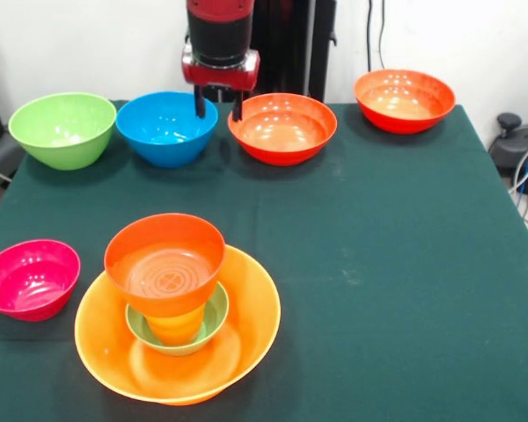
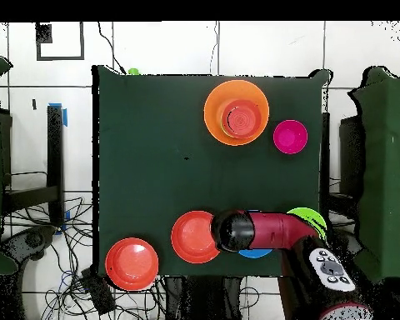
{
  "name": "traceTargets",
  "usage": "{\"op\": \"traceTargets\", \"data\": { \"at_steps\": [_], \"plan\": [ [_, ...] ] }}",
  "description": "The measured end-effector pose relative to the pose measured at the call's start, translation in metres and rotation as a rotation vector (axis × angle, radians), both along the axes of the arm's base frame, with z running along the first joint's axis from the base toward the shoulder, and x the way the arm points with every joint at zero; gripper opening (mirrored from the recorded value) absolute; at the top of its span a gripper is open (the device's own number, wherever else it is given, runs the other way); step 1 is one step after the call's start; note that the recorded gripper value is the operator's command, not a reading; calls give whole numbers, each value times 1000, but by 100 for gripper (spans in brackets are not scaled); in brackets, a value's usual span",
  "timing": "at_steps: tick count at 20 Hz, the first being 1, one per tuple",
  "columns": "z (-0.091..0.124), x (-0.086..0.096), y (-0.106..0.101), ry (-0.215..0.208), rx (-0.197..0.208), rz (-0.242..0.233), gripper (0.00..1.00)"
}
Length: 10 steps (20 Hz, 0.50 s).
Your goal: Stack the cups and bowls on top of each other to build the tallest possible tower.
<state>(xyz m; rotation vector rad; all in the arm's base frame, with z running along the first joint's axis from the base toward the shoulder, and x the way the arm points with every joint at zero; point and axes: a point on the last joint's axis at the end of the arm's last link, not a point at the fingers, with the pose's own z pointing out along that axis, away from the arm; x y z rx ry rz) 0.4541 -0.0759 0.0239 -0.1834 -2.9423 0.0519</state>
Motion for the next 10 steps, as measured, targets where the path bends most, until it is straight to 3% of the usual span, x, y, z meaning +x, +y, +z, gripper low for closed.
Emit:
{"op": "traceTargets", "data": {
  "at_steps": [3, 10],
  "plan": [
    [5, -17, -3, 19, 3, -2, 100],
    [1, -44, -3, 52, -1, 72, 100]
  ]
}}
